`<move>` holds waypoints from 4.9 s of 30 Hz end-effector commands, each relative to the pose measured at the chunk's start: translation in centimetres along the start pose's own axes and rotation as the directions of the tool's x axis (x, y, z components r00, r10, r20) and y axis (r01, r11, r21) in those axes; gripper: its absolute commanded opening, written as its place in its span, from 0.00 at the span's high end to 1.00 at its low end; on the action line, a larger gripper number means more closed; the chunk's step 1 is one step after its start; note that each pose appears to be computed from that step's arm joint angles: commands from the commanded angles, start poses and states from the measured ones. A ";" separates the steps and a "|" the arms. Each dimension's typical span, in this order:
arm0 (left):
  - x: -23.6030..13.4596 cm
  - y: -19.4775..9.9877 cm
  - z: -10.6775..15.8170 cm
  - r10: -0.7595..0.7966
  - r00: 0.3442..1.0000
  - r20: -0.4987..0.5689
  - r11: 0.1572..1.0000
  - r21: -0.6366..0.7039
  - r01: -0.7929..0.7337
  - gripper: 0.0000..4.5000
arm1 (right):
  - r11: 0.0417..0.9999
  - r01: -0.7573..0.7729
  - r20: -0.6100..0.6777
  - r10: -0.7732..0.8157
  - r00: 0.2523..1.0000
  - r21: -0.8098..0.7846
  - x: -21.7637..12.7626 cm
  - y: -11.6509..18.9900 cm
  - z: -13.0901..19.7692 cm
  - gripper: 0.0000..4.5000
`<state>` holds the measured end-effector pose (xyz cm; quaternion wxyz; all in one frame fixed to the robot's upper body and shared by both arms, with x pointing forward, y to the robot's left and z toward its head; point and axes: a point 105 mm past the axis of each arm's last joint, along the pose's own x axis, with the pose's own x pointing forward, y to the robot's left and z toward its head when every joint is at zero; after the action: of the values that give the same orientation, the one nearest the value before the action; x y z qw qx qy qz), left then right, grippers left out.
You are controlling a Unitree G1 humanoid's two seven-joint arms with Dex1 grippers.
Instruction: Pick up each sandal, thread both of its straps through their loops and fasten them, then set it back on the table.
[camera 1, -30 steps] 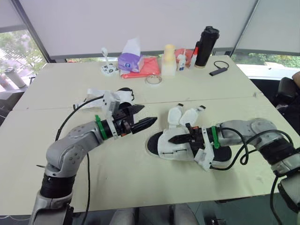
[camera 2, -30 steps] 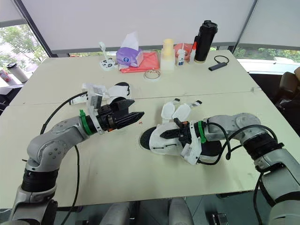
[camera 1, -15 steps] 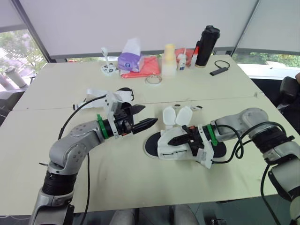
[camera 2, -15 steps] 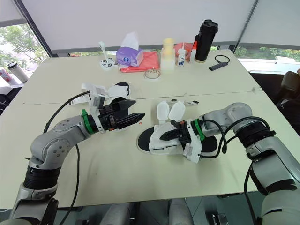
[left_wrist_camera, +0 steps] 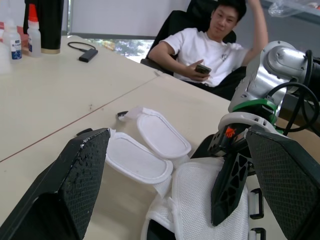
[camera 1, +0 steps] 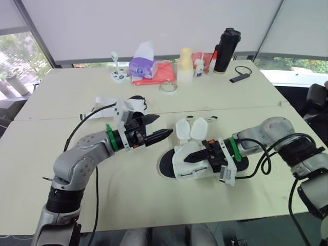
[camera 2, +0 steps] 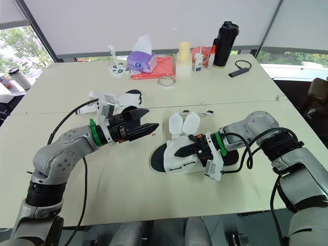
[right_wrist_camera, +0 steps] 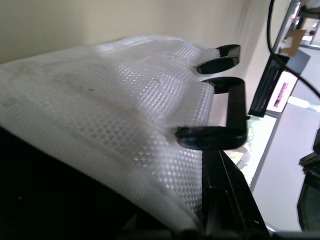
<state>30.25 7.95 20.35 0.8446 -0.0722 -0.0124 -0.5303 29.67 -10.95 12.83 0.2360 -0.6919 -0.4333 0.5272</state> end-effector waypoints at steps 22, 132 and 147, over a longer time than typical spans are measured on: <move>-1.1 -0.8 -0.1 -0.022 0.999 -0.044 0.998 0.064 0.025 0.00 | 0.982 0.024 -0.167 0.008 0.986 0.187 -4.2 -0.2 -0.9 0.01; 2.6 -2.9 -14.1 -0.226 0.909 -0.351 0.944 0.152 0.293 1.00 | -0.999 -0.046 -0.757 -0.034 0.653 0.005 -8.0 -2.4 -13.3 0.39; 2.8 -3.0 -14.1 -0.231 0.912 -0.340 0.944 0.150 0.294 1.00 | -0.990 -0.096 -0.717 -0.138 0.683 0.099 -7.4 -4.1 -11.6 0.98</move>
<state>28.12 2.21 8.08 0.7582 0.0999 0.0394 -0.6431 38.88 -13.35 21.76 0.8196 0.4012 0.2211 0.3440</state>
